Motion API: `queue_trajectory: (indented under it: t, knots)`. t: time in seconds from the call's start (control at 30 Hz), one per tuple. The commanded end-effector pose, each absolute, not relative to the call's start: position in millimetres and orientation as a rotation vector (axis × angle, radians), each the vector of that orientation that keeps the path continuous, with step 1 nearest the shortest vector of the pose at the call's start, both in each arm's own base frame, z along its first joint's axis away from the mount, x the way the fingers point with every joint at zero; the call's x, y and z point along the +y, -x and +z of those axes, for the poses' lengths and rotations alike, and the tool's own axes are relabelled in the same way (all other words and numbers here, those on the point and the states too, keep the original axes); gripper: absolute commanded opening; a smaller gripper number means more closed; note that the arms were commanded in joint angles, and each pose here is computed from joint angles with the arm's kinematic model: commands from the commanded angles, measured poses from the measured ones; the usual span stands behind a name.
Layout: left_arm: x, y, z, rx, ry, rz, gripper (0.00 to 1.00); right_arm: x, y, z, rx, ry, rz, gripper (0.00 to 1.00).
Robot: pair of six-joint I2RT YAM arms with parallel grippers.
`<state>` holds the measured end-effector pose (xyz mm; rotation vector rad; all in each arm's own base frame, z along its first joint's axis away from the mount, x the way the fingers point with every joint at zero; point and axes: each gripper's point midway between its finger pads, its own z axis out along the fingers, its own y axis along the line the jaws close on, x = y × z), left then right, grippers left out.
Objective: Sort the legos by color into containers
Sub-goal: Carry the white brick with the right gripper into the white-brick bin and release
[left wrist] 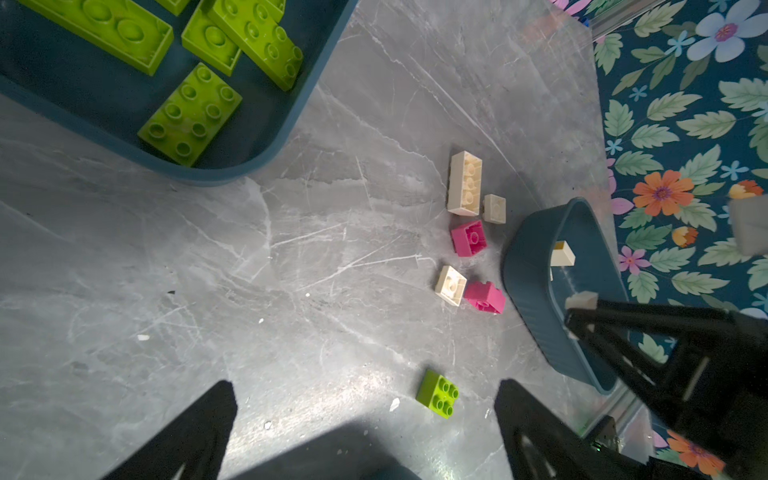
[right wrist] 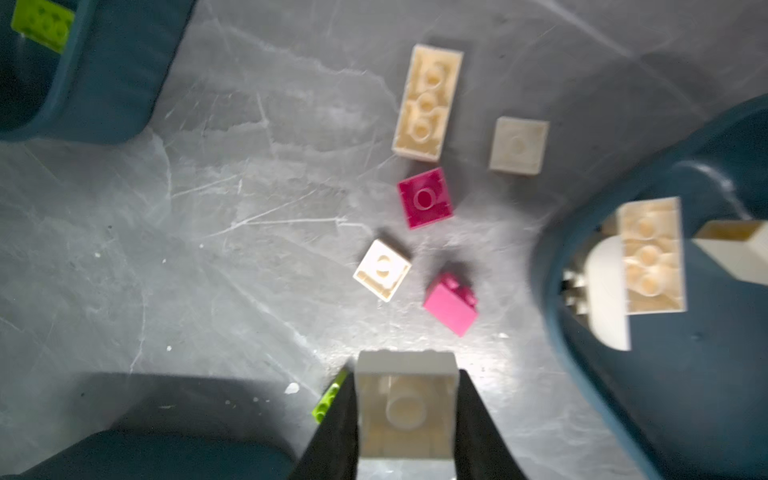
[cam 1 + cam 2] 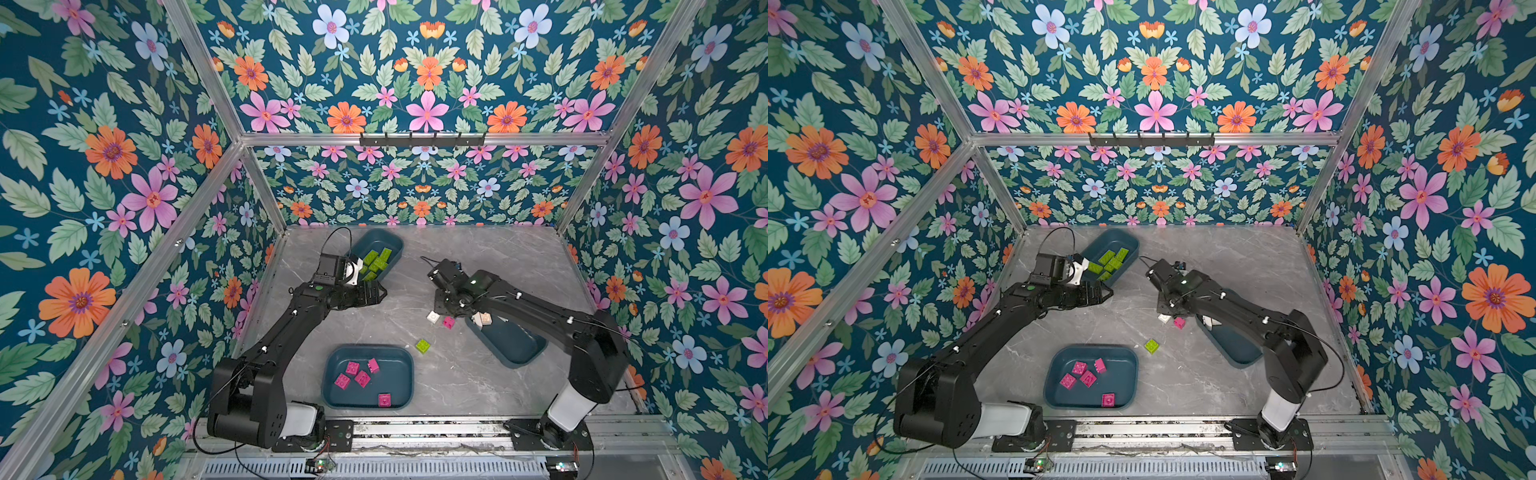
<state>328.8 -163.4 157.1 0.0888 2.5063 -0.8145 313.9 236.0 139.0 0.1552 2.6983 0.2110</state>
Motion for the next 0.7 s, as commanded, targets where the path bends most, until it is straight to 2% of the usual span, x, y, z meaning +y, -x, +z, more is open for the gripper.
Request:
queue_trajectory:
  t: [0.0, 0.27, 0.5, 0.67]
  knots:
    - [-171.7, -331.4, 166.9, 2.463, -0.075, -0.896, 1.00, 202.9, -309.8, 144.8, 2.704, -0.121, 0.155, 0.29]
    - [-176.5, -332.1, 171.4, 2.444, -0.058, -0.934, 1.00, 124.6, -309.4, 137.2, 2.721, -0.256, 0.106, 0.26]
    - [-177.9, -333.0, 168.0, 2.460, -0.056, -0.930, 1.00, 92.6, -304.7, 115.4, 2.740, -0.352, 0.104, 0.26]
    - [-177.4, -333.3, 166.4, 2.470, -0.060, -0.921, 1.00, 84.3, -307.9, 96.1, 2.765, -0.371, 0.101, 0.34]
